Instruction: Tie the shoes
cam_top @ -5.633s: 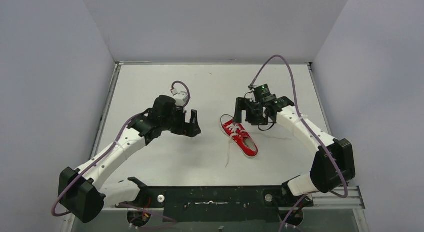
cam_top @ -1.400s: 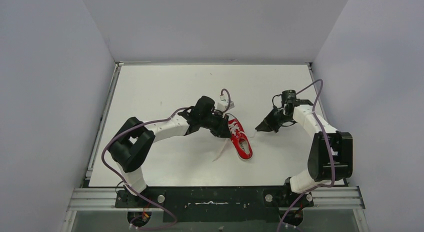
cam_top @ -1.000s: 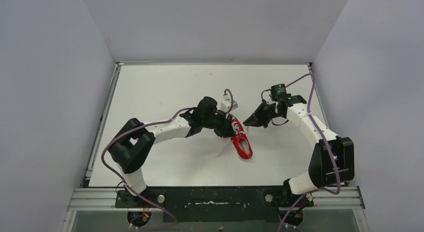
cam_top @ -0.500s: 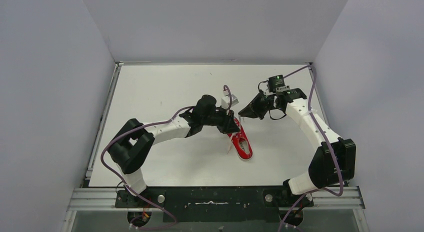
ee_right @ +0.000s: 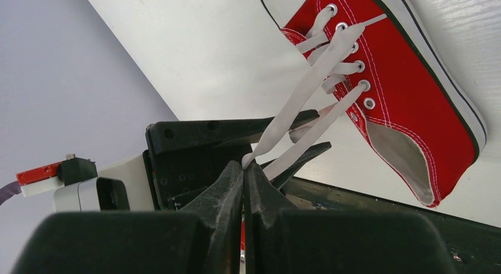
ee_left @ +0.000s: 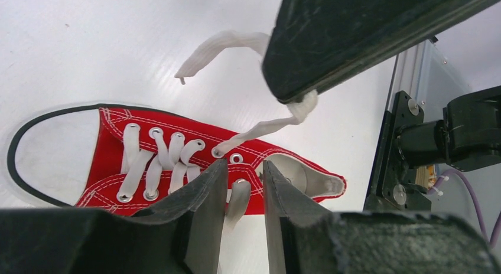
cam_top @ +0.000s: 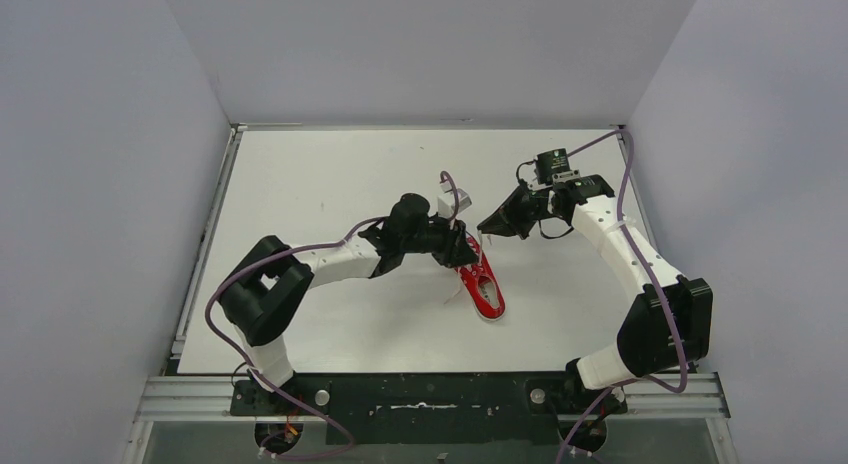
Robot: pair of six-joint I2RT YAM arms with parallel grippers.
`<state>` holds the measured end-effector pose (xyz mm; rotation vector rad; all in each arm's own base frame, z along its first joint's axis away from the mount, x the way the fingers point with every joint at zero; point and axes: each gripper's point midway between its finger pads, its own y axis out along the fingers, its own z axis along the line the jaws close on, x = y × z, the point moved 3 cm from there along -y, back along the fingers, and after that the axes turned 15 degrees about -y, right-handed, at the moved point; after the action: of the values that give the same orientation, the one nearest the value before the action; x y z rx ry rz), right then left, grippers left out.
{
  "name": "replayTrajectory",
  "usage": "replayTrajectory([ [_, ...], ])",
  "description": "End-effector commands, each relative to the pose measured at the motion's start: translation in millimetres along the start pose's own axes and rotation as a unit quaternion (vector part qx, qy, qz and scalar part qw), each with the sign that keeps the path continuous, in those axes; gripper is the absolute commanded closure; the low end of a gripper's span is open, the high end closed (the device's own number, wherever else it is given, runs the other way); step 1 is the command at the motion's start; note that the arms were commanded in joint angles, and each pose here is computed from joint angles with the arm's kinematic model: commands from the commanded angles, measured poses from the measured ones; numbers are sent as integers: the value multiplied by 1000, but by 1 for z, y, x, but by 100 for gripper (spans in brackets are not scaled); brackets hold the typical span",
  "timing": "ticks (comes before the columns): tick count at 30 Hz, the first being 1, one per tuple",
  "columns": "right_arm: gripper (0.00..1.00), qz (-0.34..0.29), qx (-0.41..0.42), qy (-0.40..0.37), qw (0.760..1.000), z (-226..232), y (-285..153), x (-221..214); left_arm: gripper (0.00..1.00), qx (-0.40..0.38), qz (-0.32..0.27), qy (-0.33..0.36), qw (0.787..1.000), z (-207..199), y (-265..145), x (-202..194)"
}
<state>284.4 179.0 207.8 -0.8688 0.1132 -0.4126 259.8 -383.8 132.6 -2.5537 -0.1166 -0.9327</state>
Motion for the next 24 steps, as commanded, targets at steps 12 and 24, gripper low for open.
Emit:
replayTrajectory([
  [12,100,-8,12,-10,1000,7,-4,7,73,9,-16,7,1000,9,2,10],
  [24,100,-3,15,0,1000,8,1,9,100,-20,-32,8,999,-2,-3,19],
])
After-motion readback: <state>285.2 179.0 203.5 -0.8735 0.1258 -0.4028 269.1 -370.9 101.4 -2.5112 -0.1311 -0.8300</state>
